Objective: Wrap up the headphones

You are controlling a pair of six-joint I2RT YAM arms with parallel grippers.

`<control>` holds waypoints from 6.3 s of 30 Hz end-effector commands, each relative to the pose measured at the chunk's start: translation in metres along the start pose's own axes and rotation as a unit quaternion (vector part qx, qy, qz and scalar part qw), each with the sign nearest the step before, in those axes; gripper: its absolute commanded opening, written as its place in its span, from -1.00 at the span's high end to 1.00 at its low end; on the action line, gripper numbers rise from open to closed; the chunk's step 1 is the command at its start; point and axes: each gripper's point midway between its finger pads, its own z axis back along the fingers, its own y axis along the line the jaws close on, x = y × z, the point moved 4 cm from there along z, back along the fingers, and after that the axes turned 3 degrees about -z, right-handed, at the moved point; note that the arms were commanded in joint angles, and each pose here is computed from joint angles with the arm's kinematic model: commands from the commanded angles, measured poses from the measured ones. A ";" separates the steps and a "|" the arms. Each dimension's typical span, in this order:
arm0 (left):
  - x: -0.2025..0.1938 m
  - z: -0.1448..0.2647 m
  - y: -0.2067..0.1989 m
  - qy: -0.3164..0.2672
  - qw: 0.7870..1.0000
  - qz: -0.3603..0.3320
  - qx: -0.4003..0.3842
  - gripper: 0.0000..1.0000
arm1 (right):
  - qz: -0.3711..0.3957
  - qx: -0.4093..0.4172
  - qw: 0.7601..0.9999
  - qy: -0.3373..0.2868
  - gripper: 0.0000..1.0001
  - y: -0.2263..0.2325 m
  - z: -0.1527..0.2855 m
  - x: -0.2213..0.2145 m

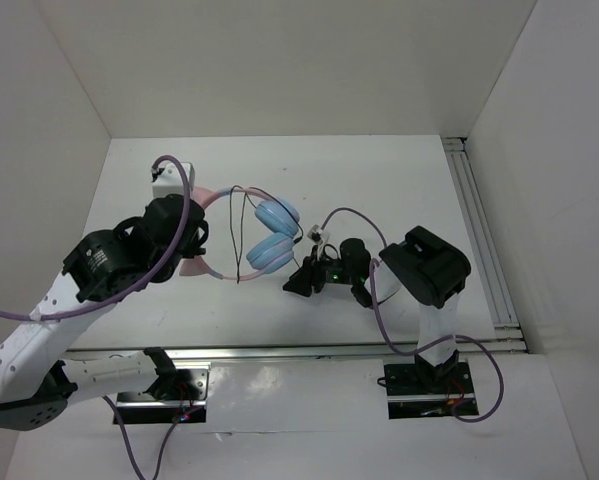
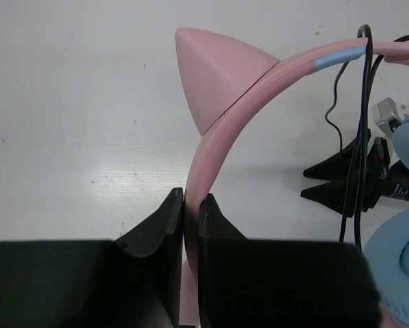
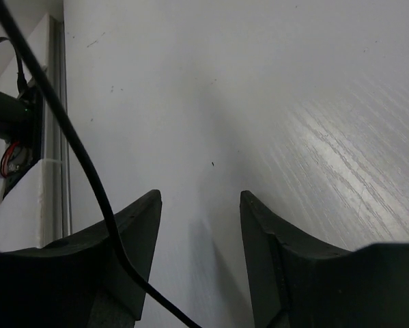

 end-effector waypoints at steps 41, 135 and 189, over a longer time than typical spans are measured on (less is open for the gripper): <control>0.009 -0.108 0.023 0.007 0.970 0.149 0.190 1.00 | 0.035 -0.239 0.969 0.059 1.00 0.108 -0.008 -0.029; -0.114 -0.115 -0.097 0.203 0.968 -0.093 -0.113 1.00 | 0.156 -0.389 0.902 -0.101 -1.00 0.167 0.107 0.156; 0.009 -0.054 0.080 -0.065 0.968 0.240 0.035 -1.00 | 0.093 -0.405 0.899 -0.138 -1.00 0.225 0.196 0.176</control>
